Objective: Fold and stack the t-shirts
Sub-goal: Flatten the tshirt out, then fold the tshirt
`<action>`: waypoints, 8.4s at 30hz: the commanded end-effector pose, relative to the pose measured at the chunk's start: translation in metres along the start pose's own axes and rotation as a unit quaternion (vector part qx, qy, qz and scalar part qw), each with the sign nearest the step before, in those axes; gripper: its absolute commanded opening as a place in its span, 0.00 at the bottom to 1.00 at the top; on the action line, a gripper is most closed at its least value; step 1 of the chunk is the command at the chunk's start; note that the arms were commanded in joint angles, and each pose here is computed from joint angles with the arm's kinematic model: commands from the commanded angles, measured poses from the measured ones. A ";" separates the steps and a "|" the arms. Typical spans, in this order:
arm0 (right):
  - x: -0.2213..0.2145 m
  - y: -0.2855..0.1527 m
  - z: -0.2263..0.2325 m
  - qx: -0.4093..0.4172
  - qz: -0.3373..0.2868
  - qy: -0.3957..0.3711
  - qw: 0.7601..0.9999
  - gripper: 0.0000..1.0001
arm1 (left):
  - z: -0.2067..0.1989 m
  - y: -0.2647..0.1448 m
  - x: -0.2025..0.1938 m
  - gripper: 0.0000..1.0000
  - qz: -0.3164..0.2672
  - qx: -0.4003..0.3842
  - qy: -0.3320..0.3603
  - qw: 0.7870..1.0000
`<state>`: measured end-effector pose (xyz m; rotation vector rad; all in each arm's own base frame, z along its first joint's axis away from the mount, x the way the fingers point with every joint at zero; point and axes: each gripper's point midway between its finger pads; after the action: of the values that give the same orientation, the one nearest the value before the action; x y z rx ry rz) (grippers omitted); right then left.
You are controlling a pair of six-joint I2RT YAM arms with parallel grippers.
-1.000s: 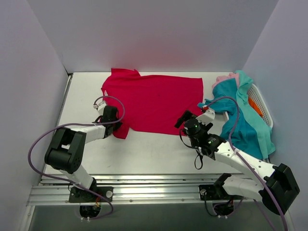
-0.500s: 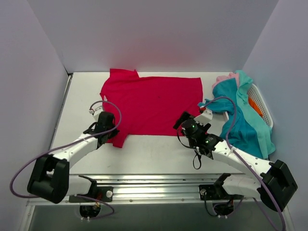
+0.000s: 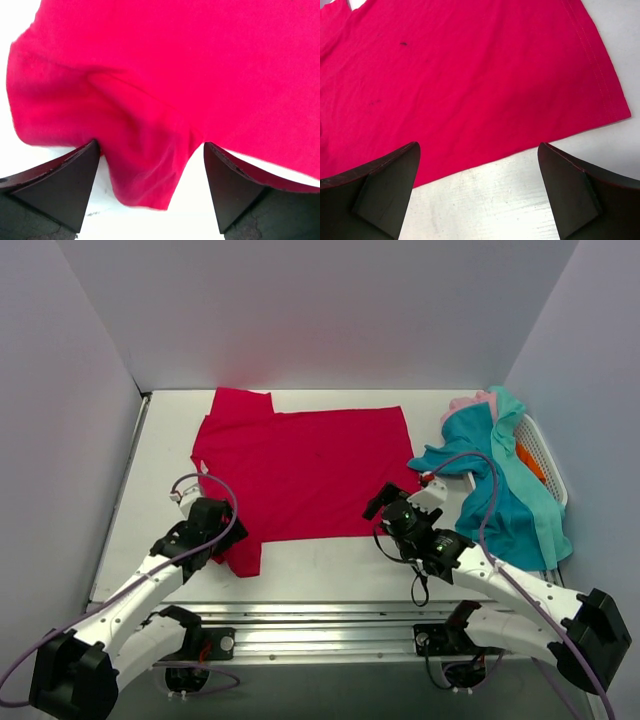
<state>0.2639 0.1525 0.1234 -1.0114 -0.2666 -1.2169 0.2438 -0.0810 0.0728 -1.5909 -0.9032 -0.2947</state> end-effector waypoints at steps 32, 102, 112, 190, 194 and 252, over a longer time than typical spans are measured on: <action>-0.069 0.017 0.029 0.089 0.104 -0.018 0.990 0.98 | 0.020 -0.032 -0.062 0.76 0.049 0.036 -0.014 0.998; -0.034 0.058 -0.100 -0.116 0.031 0.116 0.986 0.86 | -0.024 0.004 0.018 0.02 0.008 0.000 0.097 0.995; -0.024 0.050 -0.100 -0.116 0.021 0.108 0.987 0.09 | -0.020 0.000 0.018 0.02 0.009 -0.001 0.095 0.995; 0.046 0.167 -0.005 -0.183 -0.063 -0.008 0.981 1.00 | -0.044 0.050 0.093 0.94 -0.011 0.073 0.079 0.994; 0.044 0.168 -0.006 -0.179 -0.061 -0.007 0.982 1.00 | -0.051 0.066 0.088 0.94 -0.009 0.091 0.092 0.992; 0.028 0.185 -0.043 -0.178 -0.038 -0.001 0.983 0.98 | 0.036 0.115 0.175 0.02 0.023 0.205 0.103 0.973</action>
<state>0.4225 0.1053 0.0242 -1.3175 -0.0881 -1.3592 0.4085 0.0104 0.0476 -1.2078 -0.6846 -0.1386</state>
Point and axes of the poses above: each gripper's point midway between its finger pads, its own y axis out along the fingers, its own z axis along the line the jaws close on, x = y × z, and after that the axes turned 9 degrees about y, right-handed
